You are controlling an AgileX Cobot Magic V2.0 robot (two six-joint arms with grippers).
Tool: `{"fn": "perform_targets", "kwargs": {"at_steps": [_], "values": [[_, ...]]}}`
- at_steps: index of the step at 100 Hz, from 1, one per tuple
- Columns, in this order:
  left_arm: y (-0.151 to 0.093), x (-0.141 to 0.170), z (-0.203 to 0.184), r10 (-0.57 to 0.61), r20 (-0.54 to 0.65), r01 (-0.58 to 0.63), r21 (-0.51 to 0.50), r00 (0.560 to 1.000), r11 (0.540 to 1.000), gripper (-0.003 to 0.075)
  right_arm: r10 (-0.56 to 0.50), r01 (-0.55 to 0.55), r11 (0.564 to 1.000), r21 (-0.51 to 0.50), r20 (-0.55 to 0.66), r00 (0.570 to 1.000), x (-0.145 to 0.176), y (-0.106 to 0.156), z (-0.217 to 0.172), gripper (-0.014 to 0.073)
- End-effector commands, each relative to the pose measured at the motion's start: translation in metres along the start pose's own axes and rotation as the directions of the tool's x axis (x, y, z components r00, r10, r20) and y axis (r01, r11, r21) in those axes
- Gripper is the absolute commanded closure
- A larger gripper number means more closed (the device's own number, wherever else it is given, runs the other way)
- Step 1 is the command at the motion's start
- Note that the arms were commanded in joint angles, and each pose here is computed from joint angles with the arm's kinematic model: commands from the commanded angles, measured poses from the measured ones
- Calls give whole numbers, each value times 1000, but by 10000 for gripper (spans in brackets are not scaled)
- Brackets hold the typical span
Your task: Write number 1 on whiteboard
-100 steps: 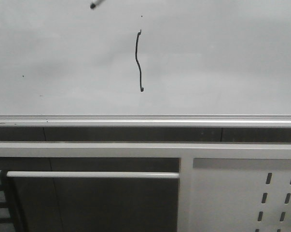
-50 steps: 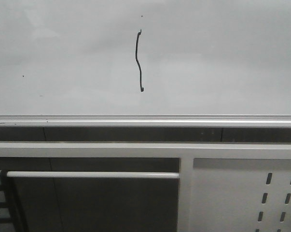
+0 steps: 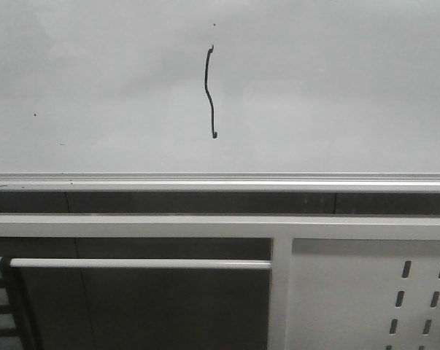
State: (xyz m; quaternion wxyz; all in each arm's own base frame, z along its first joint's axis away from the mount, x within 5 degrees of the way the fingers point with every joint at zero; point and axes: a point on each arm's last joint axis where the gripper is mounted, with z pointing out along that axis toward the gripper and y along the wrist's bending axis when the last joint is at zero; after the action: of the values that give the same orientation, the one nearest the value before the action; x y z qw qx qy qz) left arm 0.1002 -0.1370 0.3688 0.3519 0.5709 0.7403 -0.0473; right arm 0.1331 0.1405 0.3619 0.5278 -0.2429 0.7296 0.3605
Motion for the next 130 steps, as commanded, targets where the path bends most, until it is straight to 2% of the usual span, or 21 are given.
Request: {"fn": "perform_targets", "kwargs": {"at_steps": [1,7,29,40,57,68,93,118,130], "values": [[4,-13,-5,10,137,-4,-40,991,999,330,21,-21,1000,0,34,999,-11,1,2,648],[4,-14,-2,24,164,-14,-62,986,998,297,24,-24,1000,2,15,1000,-9,0,7,648],[2,-8,22,143,219,-108,-164,965,980,301,83,-83,997,8,-31,996,-1,-4,22,648],[-1,-4,32,180,242,-138,-181,953,974,334,118,-118,993,5,-33,992,-1,-5,24,648],[-2,-8,32,197,291,-142,-198,936,970,364,200,-200,980,-13,-23,980,-3,-3,25,648],[-2,-8,33,196,287,-143,-197,938,970,364,260,-260,965,-24,-13,966,-5,-2,25,648],[-2,-6,34,185,268,-137,-189,945,972,367,318,-321,945,-57,-60,946,-1,1,30,647],[-3,1,42,167,167,-140,-161,972,977,510,339,-349,934,-72,-125,932,7,2,39,647],[-3,1,45,156,157,-132,-155,975,979,541,339,-350,934,-71,-127,932,8,1,40,647]]}}
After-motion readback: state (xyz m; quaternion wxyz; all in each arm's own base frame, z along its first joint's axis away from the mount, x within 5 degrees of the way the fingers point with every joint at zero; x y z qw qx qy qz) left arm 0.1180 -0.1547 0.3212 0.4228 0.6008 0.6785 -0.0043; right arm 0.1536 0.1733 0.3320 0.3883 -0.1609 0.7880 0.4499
